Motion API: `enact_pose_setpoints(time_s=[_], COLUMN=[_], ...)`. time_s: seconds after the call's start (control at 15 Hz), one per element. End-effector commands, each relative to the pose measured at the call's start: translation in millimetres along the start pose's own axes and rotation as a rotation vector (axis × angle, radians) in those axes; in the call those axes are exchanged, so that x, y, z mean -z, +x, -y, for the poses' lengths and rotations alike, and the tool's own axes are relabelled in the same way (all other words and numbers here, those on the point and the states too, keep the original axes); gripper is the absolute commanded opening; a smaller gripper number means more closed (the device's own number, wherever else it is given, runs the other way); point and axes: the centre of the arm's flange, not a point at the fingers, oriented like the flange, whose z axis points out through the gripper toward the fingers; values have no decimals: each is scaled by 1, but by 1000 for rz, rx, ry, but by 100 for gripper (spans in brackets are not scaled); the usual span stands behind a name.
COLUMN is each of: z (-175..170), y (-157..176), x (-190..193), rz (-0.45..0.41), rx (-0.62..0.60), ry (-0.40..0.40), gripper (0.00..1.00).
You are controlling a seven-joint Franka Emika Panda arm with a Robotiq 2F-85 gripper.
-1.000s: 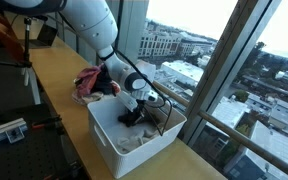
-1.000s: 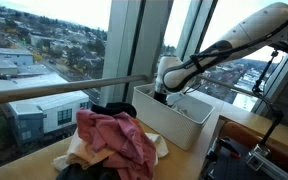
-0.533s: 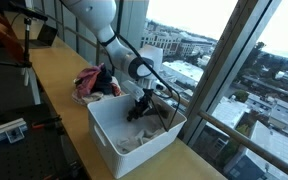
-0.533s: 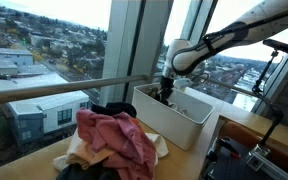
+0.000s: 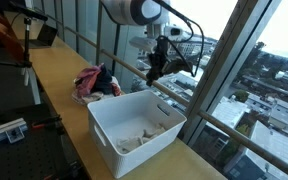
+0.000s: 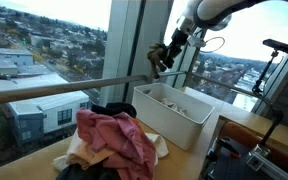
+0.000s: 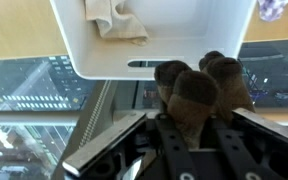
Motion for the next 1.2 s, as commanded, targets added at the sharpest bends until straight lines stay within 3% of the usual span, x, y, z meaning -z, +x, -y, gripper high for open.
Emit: enact_pose_setpoints(time_s=[0.0, 0.2, 0.33, 0.73, 1.13], z=[71, 157, 190, 199, 230], y=[-8, -29, -46, -90, -132], x=[73, 95, 83, 33, 10], rz=[-65, -32, 8, 132, 209], rx=[113, 202, 240, 286, 357], ry=[26, 64, 76, 61, 46], gripper=[4, 4, 4, 4, 4])
